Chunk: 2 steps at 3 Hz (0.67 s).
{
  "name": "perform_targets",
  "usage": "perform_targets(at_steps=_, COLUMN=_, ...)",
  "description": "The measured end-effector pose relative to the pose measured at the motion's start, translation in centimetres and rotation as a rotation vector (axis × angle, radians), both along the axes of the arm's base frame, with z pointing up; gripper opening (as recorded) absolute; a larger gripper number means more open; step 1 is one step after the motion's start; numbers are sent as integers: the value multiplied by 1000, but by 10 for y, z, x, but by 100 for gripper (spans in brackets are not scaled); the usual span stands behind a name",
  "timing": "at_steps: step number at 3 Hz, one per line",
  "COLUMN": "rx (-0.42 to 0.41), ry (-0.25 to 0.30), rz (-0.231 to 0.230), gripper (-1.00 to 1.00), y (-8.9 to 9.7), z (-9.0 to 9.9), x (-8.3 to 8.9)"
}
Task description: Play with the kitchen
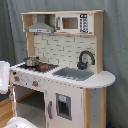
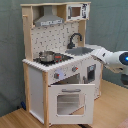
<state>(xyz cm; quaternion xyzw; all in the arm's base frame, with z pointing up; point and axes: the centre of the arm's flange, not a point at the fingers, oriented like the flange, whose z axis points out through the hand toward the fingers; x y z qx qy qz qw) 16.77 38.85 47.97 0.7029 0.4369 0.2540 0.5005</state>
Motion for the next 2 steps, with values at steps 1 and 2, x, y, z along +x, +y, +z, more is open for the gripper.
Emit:
perform_targets(at_steps=1, rx=10, ry=88, rz=-12, gripper=100, y=-17, z=-6, x=14)
perform_targets(at_steps=2, rx=20, ry=191, rz=-20, gripper=100, y=-35, z=-10, x=32)
